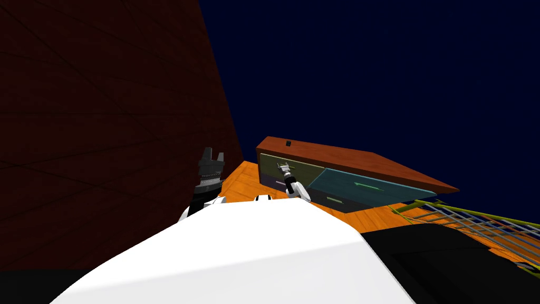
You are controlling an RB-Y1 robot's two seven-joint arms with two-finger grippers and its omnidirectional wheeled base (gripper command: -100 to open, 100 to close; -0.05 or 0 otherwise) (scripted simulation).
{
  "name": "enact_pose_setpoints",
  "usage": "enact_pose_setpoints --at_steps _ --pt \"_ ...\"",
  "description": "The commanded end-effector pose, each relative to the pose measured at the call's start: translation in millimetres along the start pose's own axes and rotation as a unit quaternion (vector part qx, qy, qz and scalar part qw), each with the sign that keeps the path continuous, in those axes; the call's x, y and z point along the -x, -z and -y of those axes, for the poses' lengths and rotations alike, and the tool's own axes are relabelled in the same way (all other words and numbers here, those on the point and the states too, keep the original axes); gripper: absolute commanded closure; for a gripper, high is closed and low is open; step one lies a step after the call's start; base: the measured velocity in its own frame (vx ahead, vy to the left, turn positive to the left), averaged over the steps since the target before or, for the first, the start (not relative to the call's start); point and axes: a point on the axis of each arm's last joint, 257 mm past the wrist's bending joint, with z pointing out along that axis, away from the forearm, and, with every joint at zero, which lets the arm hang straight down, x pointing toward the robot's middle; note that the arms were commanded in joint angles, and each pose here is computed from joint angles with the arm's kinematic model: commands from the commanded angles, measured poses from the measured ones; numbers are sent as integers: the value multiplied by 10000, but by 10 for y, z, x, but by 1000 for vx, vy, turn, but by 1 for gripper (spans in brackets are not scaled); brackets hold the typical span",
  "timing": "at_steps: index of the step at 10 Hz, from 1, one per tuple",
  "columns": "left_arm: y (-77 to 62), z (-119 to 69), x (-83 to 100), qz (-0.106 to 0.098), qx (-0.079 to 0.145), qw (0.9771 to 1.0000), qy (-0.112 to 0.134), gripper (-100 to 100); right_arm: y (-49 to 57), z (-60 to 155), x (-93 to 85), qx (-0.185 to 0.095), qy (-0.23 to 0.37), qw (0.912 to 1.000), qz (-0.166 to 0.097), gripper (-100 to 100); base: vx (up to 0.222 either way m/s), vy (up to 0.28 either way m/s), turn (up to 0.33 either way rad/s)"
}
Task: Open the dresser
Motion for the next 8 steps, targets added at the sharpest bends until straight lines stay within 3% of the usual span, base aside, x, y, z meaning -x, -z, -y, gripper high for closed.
enact_pose_setpoints --at_steps 1,4,6,8 --pt "0 0 0 0 0 10000 0 0 -66 33 -137 -107 561 9982 -174 -100 20 45 -30" --pt "0 0 0 0 0 10000 0 0 -156 83 -368 -255 1290 9903 -456 -100 14 39 -63" --pt "0 0 0 0 0 10000 0 0 -157 86 -357 -258 1457 9880 -440 -100 4 27 -20" --pt "0 0 0 0 0 10000 0 0 -199 112 -447 -319 1897 9798 -552 -100 3 28 -62"
